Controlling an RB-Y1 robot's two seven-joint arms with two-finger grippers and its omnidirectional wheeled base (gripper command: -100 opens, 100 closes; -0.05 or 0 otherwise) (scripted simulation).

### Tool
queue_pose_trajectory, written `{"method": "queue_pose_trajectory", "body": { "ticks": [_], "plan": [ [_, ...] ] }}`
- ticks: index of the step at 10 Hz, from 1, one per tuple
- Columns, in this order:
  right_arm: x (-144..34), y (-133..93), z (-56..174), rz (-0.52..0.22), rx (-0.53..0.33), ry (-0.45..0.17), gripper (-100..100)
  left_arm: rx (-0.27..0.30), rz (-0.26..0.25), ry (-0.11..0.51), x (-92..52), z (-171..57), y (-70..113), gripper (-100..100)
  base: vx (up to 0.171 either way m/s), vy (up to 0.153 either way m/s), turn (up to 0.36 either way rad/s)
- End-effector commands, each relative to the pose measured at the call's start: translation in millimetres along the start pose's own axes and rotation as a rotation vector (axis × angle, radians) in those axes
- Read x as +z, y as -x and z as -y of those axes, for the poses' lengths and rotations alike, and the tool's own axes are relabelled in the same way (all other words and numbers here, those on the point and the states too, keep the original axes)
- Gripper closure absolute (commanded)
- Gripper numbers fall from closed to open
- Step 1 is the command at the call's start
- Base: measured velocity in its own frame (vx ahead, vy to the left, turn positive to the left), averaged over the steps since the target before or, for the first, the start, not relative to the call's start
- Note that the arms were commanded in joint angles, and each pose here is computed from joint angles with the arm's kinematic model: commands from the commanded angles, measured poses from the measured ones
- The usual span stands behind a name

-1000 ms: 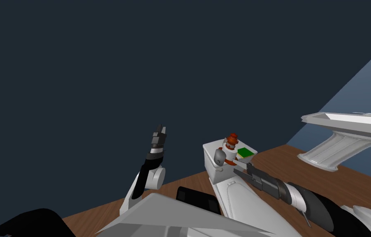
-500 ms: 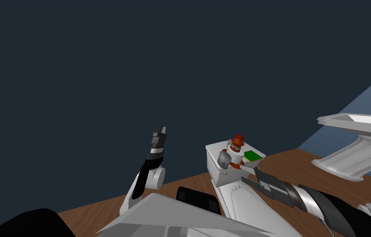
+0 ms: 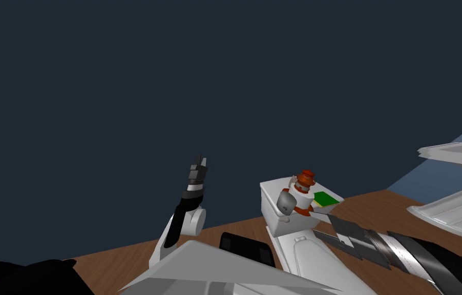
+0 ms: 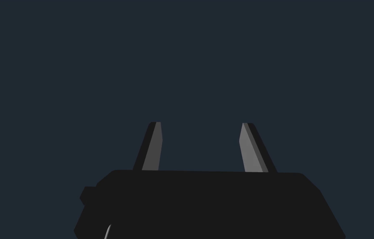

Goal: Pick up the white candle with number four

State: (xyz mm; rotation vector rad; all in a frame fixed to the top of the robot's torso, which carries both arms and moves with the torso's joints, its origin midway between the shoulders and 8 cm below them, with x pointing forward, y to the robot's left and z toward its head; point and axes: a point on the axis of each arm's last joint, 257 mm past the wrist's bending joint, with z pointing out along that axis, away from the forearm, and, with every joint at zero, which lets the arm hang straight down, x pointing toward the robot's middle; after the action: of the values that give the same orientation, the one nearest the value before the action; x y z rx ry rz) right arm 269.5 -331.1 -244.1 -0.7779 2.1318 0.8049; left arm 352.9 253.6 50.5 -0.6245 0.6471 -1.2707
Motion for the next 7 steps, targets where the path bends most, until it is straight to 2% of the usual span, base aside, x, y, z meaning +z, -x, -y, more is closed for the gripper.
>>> {"method": "queue_pose_trajectory", "body": {
  "ticks": [1, 4, 5, 6, 7],
  "plan": [
    [-13.0, -15.2, 9.4, -0.076, -0.021, -0.019, -100, 0.0, 0.0, 0.0, 0.0, 0.0, 0.0, 0, 0.022, 0.059, 0.101],
    [-29.2, -26.3, 20.2, -0.17, -0.057, -0.035, -100, 0.0, 0.0, 0.0, 0.0, 0.0, 0.0, 0, 0.018, 0.046, 0.067],
    [-40.4, -37.0, 27.6, -0.227, -0.073, -0.049, -100, 0.0, 0.0, 0.0, 0.0, 0.0, 0.0, 0, 0.021, 0.059, 0.08],
    [-42.7, -36.3, 28.9, -0.241, -0.082, -0.049, -100, 0.0, 0.0, 0.0, 0.0, 0.0, 0.0, 0, 0.02, 0.045, 0.047],
    [-54.5, -45.8, 36.2, -0.299, -0.099, -0.062, -100, 0.0, 0.0, 0.0, 0.0, 0.0, 0.0, 0, 0.023, 0.05, 0.087]
  ]
}}
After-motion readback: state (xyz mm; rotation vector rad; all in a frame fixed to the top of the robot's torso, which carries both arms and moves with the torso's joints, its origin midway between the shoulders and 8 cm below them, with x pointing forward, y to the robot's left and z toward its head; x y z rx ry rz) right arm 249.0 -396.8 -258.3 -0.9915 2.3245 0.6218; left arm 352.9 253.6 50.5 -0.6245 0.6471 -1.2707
